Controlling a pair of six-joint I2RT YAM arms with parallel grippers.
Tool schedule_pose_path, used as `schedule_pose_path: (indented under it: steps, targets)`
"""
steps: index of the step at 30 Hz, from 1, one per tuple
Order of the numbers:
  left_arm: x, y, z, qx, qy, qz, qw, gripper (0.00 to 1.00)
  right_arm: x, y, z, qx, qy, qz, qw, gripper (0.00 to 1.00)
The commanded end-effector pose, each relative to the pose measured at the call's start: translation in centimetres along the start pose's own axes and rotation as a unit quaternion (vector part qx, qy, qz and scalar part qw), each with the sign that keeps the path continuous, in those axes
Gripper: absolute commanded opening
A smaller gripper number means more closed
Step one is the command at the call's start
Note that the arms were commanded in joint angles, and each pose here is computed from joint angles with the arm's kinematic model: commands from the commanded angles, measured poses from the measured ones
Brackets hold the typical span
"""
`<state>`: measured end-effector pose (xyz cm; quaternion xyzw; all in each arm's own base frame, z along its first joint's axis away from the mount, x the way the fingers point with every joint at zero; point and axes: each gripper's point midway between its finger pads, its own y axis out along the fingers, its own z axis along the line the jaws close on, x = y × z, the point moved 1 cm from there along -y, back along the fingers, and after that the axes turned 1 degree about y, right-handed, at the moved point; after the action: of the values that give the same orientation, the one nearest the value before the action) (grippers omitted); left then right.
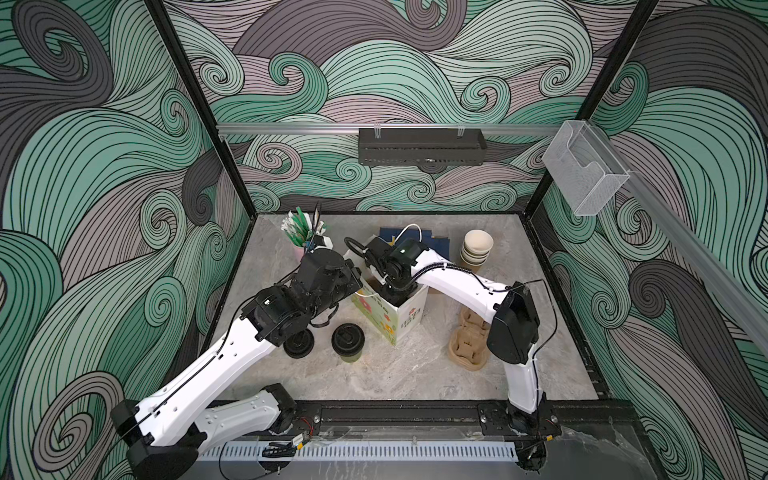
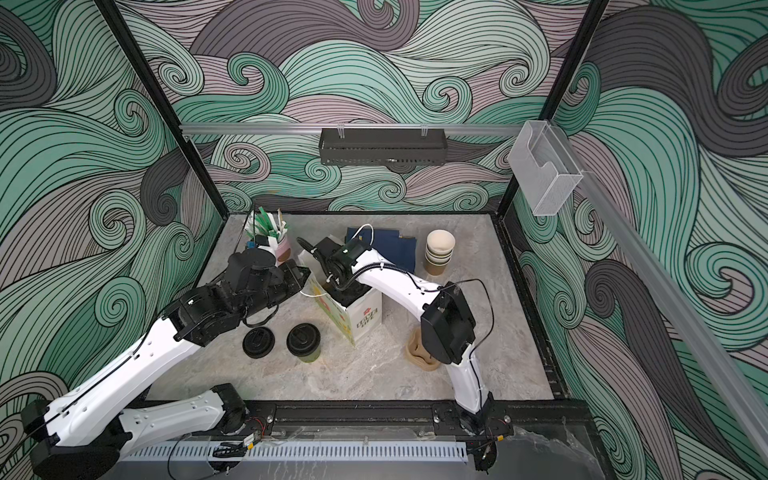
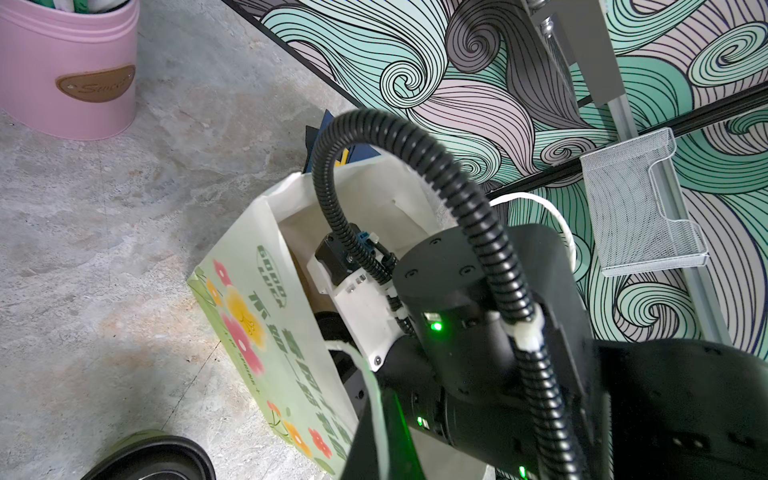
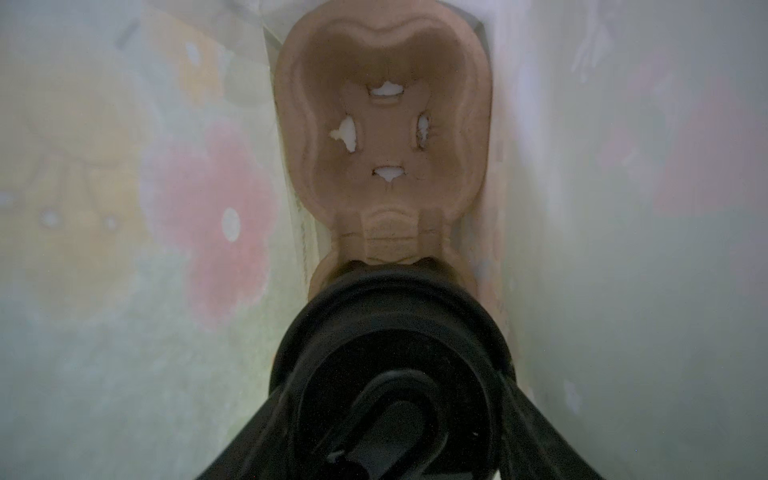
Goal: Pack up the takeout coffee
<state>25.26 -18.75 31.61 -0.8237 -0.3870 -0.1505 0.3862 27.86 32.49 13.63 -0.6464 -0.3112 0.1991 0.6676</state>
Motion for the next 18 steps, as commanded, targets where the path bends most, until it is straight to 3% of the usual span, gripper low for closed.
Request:
schedule_pose_path:
  steps: [1,18]
  targets:
    - [0.6,-0.3,-0.2,-0.002,-0.005,-0.007,1.0,0.0,-4.2,5.8,-0.3,-0.009,-0.014,0.122,0.992,0.67]
    - [0.7,-0.4,-0.1,-0.004,-0.007,-0.015,1.0,0.0,-6.5,7.8,-1.1,-0.027,-0.015,0.165,0.986,0.66]
